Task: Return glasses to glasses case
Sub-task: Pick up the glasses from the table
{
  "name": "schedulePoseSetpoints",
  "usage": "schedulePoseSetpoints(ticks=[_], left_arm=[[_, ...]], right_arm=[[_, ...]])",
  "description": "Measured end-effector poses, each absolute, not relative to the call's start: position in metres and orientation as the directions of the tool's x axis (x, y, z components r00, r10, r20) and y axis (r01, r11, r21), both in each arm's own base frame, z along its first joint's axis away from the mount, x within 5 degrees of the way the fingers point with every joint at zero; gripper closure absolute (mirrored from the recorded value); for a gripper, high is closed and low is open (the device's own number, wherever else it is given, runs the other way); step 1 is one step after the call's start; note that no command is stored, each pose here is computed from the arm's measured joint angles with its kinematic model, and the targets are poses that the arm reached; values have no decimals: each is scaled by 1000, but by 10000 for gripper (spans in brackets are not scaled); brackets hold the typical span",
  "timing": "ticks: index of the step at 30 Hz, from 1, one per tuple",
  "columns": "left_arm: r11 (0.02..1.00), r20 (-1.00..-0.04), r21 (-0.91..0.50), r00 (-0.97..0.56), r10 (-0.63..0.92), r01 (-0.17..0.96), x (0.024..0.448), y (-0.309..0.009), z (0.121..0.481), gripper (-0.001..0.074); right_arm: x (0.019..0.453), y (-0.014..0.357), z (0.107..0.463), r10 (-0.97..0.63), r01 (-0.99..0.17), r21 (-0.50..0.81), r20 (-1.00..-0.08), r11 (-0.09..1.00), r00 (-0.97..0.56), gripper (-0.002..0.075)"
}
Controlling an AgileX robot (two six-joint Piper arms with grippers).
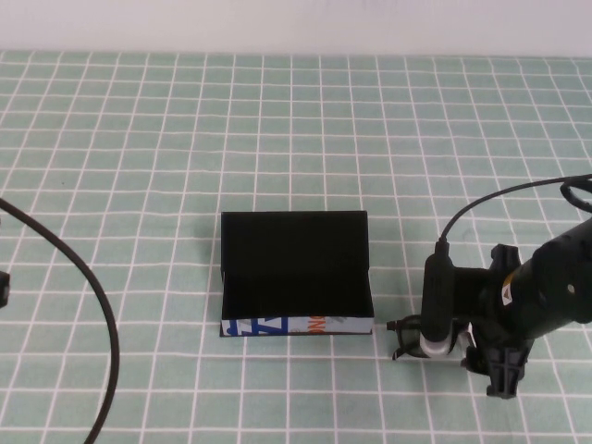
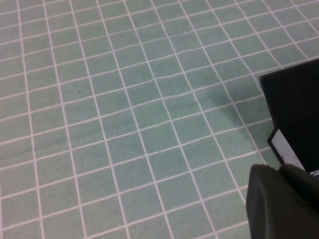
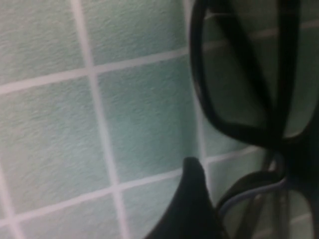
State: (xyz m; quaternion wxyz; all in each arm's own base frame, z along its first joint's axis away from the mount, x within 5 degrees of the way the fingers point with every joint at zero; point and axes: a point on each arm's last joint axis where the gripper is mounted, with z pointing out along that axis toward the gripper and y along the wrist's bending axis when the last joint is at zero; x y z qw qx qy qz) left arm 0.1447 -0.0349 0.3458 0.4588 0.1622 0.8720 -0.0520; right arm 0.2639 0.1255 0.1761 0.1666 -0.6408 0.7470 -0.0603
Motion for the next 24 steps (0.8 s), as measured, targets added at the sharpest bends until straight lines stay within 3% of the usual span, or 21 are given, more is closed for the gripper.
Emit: schedulePoseSetpoints(ticks=[8,15,24], left_arm=[[942,-816,58,-528,236,331,145,-35,346,737],[942,-816,58,-528,236,331,145,-35,346,738],[942,-815,61,-528,238,331,145,-35,346,737]], right_arm=[[269,128,178,-973,-915,-364,-209,171,-99,238],[270,130,169,-969,-923,-334,-212,190,-122,246],[268,129,164,-969,-934,-296,-200,199,-143,438]])
